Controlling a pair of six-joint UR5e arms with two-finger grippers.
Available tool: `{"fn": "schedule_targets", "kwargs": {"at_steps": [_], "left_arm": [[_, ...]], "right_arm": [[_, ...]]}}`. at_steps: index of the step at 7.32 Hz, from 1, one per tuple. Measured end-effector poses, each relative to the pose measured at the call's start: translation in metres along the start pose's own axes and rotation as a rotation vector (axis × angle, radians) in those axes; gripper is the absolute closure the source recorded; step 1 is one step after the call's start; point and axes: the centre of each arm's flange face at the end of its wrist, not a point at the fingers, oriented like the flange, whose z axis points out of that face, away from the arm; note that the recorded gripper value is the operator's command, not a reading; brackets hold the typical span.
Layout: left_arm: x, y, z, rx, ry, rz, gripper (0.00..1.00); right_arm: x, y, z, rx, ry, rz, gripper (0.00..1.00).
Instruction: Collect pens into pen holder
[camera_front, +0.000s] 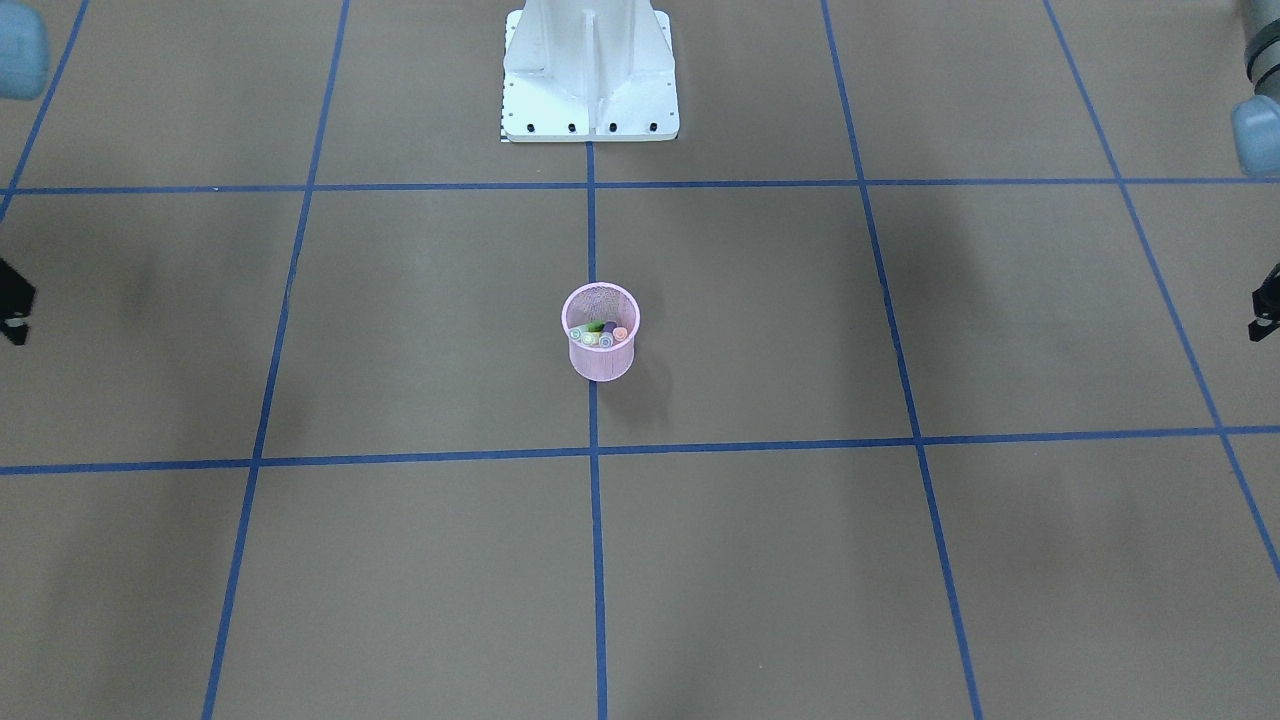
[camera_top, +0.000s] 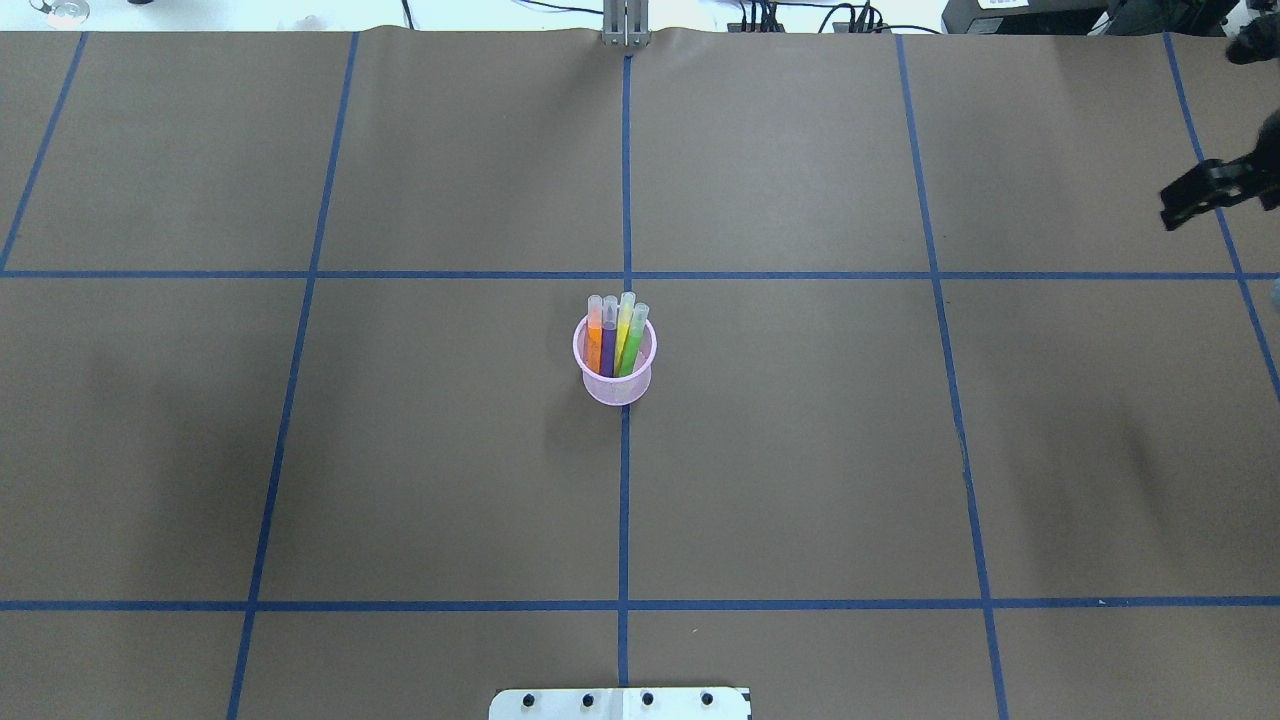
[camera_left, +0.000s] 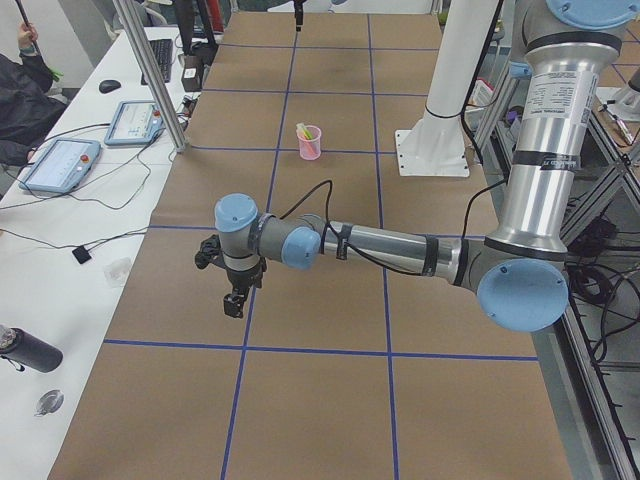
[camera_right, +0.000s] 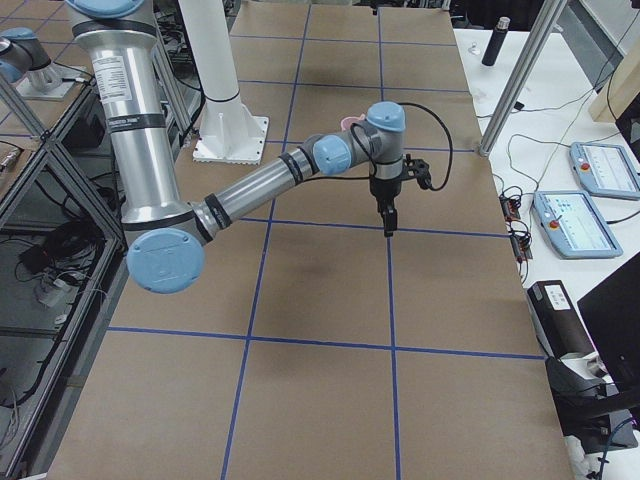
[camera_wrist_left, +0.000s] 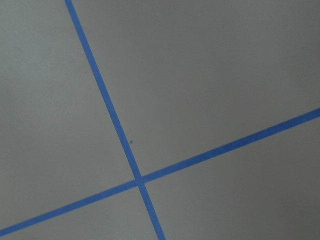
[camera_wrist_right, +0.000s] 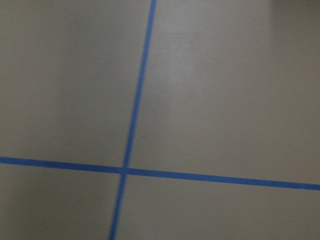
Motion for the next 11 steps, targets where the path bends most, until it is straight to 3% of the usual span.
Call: {"fn": "schedule_targets", "kwargs": {"at_steps": [2,4,8,11], "left_arm": [[-0.044,0.045,-0.007,0.001,0.008,-0.035,0.0],[-0.067,0.085,0.002,-0.023,0.01,-0.035,0.0],[-0.072,0.101,0.004,-0.047,0.034,-0.081,0.0],[-0.05,0.104,-0.026,-0.081,0.04,-0.13,0.0]], "right_arm": [[0.094,0.035,0.02,-0.069,-0.044,0.014,0.0],[0.155,0.058,0.051,-0.137,-0.043,0.097,0.0],[0.229,0.104,0.063,-0.162,-0.062,0.092,0.0],[0.231,0.118,0.069,-0.167,-0.131,0.116,0.0]]}}
